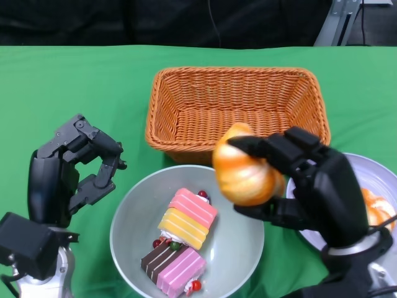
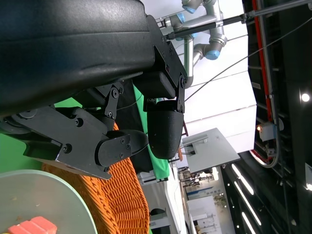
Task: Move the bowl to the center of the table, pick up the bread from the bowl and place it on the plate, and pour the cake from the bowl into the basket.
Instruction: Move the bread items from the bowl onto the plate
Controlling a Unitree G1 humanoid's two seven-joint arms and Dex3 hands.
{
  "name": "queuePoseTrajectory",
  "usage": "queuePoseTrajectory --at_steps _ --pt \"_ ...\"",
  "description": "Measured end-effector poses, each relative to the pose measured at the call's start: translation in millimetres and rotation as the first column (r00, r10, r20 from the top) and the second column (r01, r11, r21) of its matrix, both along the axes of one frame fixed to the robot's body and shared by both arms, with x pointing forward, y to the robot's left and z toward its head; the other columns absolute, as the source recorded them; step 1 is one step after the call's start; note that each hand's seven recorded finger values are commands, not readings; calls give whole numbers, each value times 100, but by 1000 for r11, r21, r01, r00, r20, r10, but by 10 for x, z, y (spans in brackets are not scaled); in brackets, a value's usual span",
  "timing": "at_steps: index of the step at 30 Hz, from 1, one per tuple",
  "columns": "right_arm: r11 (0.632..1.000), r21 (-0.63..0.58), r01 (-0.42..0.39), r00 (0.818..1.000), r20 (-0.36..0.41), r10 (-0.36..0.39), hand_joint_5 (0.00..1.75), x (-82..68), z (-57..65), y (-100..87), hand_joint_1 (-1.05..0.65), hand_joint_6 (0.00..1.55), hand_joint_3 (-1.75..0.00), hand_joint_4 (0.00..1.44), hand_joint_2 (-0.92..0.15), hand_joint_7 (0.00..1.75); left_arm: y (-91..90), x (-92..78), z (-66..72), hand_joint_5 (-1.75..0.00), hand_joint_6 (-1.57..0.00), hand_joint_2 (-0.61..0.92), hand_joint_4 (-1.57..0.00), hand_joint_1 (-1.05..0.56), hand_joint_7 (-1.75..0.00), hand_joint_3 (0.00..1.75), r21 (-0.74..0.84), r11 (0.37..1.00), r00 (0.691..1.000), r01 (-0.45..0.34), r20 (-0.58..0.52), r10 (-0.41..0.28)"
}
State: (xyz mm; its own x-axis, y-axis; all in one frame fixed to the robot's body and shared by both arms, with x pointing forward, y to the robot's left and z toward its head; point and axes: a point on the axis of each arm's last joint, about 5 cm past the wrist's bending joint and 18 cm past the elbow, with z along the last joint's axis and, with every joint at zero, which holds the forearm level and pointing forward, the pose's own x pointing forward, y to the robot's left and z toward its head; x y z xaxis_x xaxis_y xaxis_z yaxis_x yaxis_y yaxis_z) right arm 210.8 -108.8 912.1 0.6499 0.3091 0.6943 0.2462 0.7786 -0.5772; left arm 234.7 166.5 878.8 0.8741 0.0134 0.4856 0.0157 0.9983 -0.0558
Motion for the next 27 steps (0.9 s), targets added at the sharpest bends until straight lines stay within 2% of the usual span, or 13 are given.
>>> queuePoseTrajectory --at_steps 3,6,12,18,21,27 --pt "999 19 31 999 -23 -30 154 -32 37 -100 -19 81 -12 69 -91 92 -11 13 14 -157 -75 75 -76 -7 -139 75 -2 1000 1000 3 0 -3" --pt "995 22 94 995 -39 -93 156 -59 62 -225 -17 82 -12 68 -89 93 -16 19 19 -157 -74 75 -75 -7 -140 76 -7 1000 1000 2 -7 -2" --pt "978 -6 206 975 -80 -206 143 -116 -9 -502 -13 85 -9 73 -89 83 -20 30 48 -158 -74 75 -74 -7 -140 77 -9 1000 1000 3 -6 -3" --pt "961 -53 273 947 -160 -278 137 -211 -187 -691 -11 92 -5 76 -88 67 -28 47 95 -157 -75 75 -75 -6 -139 80 -17 1000 1000 7 -8 -7" --pt "945 -79 319 919 -217 -328 136 -278 -341 -763 -10 94 -4 77 -88 63 -23 49 100 -156 -75 72 -75 -6 -138 85 -20 1000 1000 7 -8 -7" --pt "915 -108 389 868 -291 -403 126 -344 -597 -867 -8 105 -2 82 -90 40 -20 50 100 -155 -75 70 -76 -6 -138 88 -18 1000 1000 8 -11 -8"
